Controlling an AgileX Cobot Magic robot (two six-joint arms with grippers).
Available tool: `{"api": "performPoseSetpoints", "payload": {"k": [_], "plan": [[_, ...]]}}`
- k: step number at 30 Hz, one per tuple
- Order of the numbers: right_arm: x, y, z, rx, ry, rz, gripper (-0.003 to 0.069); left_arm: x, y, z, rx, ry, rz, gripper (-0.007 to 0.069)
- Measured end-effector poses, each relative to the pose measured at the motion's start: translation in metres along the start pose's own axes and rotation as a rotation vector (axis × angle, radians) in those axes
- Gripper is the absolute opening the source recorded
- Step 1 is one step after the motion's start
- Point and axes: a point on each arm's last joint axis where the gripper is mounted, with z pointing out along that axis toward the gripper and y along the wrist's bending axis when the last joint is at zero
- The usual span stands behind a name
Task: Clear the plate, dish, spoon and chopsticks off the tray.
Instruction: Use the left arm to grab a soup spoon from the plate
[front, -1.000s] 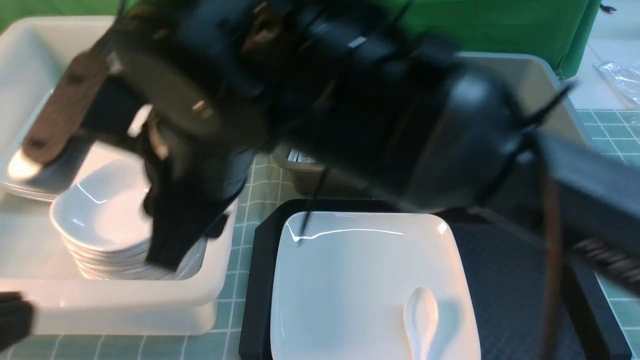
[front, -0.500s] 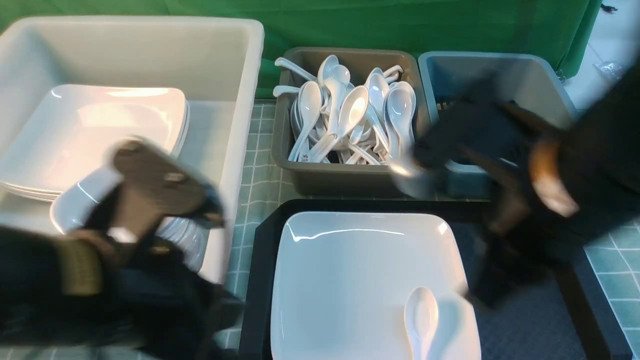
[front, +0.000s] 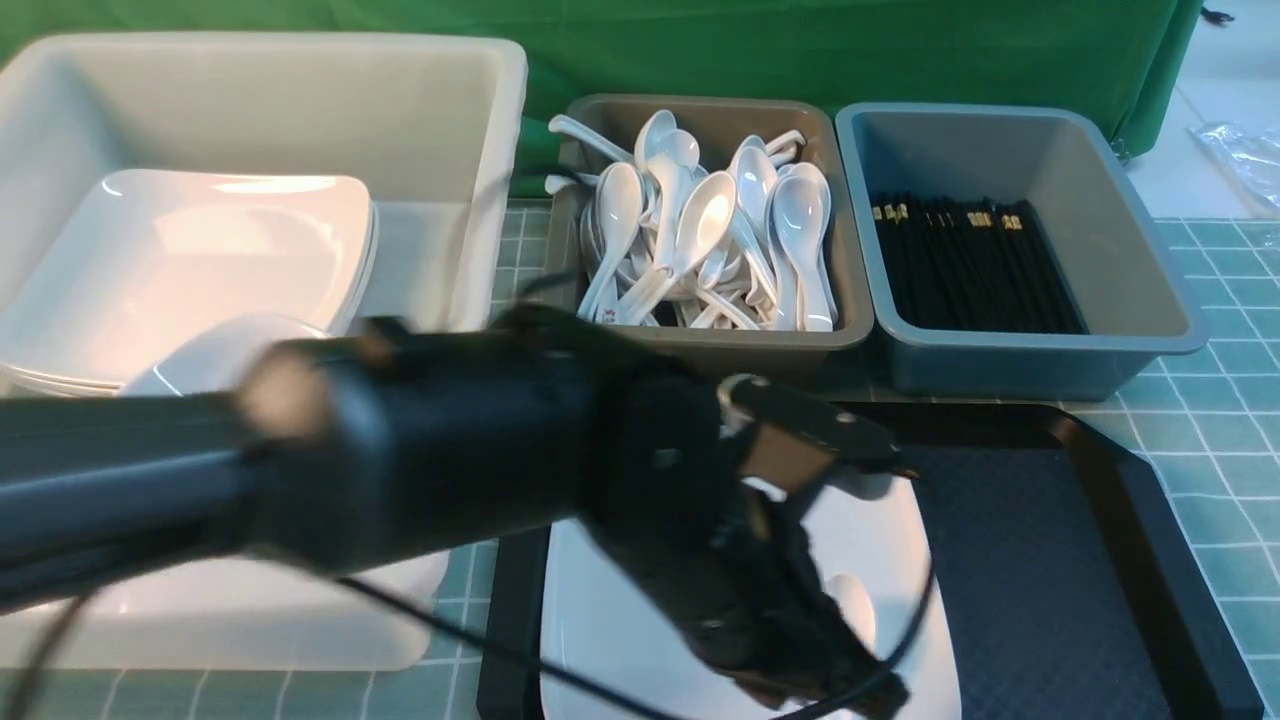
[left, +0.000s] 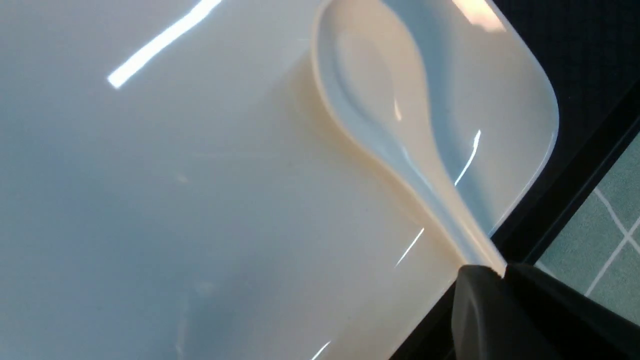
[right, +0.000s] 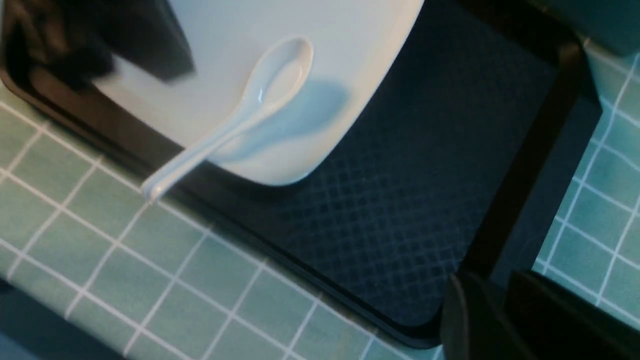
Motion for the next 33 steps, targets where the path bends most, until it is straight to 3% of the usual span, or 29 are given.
{"api": "performPoseSetpoints", "payload": {"k": [4,6,8,11,15,20,23,24,25,33], "plan": [[0.008,-0.005,-0.011,-0.008,-0.059,0.011,0.0143,-0.014,-0.001,0.016,0.0,0.052,-0.016,0.0137],[0.012,-0.008,-0.016,-0.01,-0.087,0.014,0.0143,-0.019,0.001,0.03,-0.006,0.084,-0.036,0.0253],[0.013,-0.008,-0.017,-0.01,-0.09,0.009,0.0143,-0.02,0.002,0.035,-0.009,0.093,-0.046,0.0298],[0.015,-0.008,-0.017,-0.008,-0.082,-0.022,0.0143,-0.02,0.006,0.052,-0.019,0.115,-0.072,0.0444],[0.017,-0.007,-0.012,-0.003,-0.067,-0.079,0.0148,-0.02,0.008,0.062,-0.025,0.117,-0.077,0.0518],[0.02,-0.006,-0.008,0.001,-0.051,-0.125,0.0155,-0.022,0.01,0.064,-0.045,0.107,-0.057,0.0465],[0.02,-0.006,-0.006,0.0,-0.053,-0.152,0.0161,-0.022,0.013,0.065,-0.064,0.108,-0.04,0.0307],[0.02,-0.005,-0.006,0.0,-0.054,-0.161,0.0162,-0.022,0.013,0.066,-0.068,0.107,-0.036,0.0221],[0.02,-0.005,-0.005,0.0,-0.054,-0.166,0.0165,-0.022,0.013,0.066,-0.068,0.107,-0.036,0.0191],[0.02,-0.007,-0.004,0.024,-0.059,-0.182,0.018,-0.024,0.013,0.056,-0.094,0.097,0.017,0.0192]]}}
